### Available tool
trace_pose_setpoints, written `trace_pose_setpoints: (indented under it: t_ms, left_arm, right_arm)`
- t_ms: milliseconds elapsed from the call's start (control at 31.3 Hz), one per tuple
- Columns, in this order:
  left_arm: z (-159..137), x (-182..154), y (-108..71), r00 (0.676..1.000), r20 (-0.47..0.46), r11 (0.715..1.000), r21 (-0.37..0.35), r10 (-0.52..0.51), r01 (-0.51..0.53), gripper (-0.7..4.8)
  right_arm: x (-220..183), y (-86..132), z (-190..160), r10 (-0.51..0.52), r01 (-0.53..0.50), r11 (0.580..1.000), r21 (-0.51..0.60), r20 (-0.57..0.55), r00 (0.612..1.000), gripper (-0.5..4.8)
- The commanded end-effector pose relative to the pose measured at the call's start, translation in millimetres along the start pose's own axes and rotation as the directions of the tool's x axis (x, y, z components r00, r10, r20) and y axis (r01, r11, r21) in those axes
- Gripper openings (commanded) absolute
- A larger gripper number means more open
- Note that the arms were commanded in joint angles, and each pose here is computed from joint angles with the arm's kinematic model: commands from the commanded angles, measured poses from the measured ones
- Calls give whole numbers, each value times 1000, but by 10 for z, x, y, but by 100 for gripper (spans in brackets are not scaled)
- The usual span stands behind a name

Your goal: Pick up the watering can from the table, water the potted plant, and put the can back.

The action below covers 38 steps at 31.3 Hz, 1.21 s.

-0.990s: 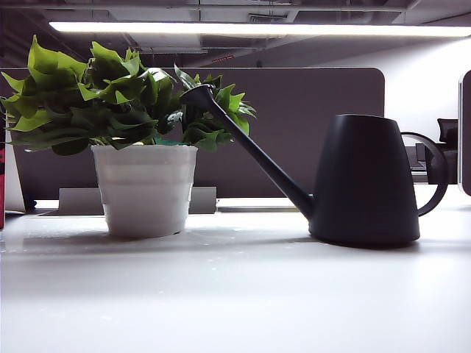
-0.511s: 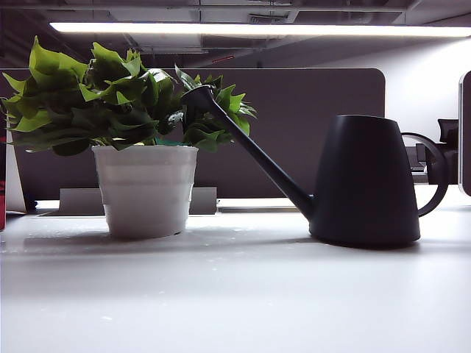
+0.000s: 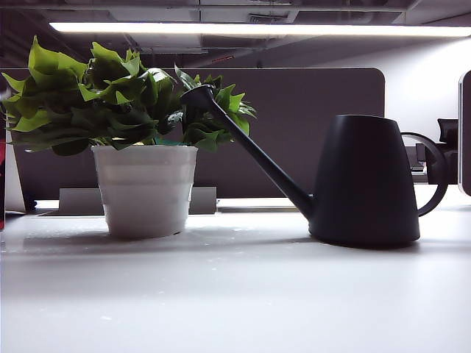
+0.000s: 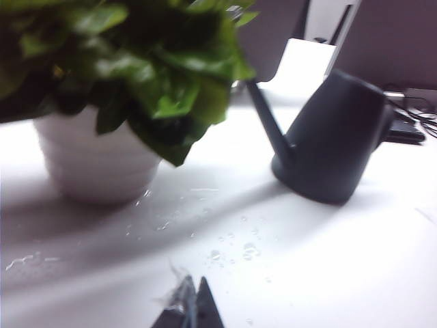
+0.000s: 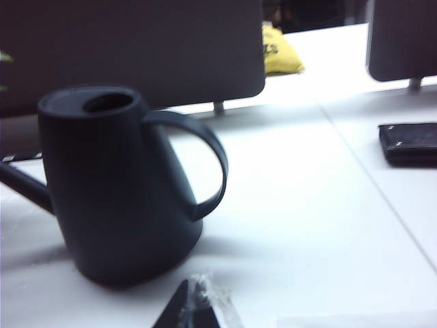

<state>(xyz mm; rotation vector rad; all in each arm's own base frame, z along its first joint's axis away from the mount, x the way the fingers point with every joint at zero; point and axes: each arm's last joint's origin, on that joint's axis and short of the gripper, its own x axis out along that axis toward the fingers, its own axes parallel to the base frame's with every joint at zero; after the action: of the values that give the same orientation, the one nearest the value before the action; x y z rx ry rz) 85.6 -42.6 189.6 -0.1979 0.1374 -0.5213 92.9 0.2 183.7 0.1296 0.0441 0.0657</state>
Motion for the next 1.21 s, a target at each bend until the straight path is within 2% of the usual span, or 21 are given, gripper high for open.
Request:
trace_pose_setpoints:
  t_ms: [32,224,351,575,703,926,1086,1214]
  left_arm:
    - [-60,23,24,1000,5,1000,-9,21,-21,-5]
    - [-179,60,72,996,12,996,0,84,-84,-5]
    - [-265,87,90,997,23,998,-5,69,-69,-5]
    - [-318,89,103,996,-22,997,-3,83,-83,2]
    - [-339,88,109,995,-42,996,-3,89,-89,3]
    - [-339,88,109,995,-42,996,-3,89,-89,3]
    - [-307,57,153,994,-7,994,-10,110,-110,3]
    - [-243,-2,271,976,66,978,-21,208,-207,3]
  right_arm:
    - [-6,3,-16,18,-18,1000,-4,27,999,-2]
    - [24,-17,-142,11,-11,1000,0,-13,1000,-3]
    - [30,-21,-171,9,-9,1000,1,-21,1000,-2]
    - [32,-17,-174,14,-14,1000,8,-21,1000,-2]
    - [57,21,-211,65,-65,998,7,19,998,-2]
    - [56,109,-238,110,-110,994,5,0,994,0]
    - [55,118,-244,121,-121,993,5,-7,993,-1]
    - [55,119,-244,123,-123,992,5,-7,992,-1]
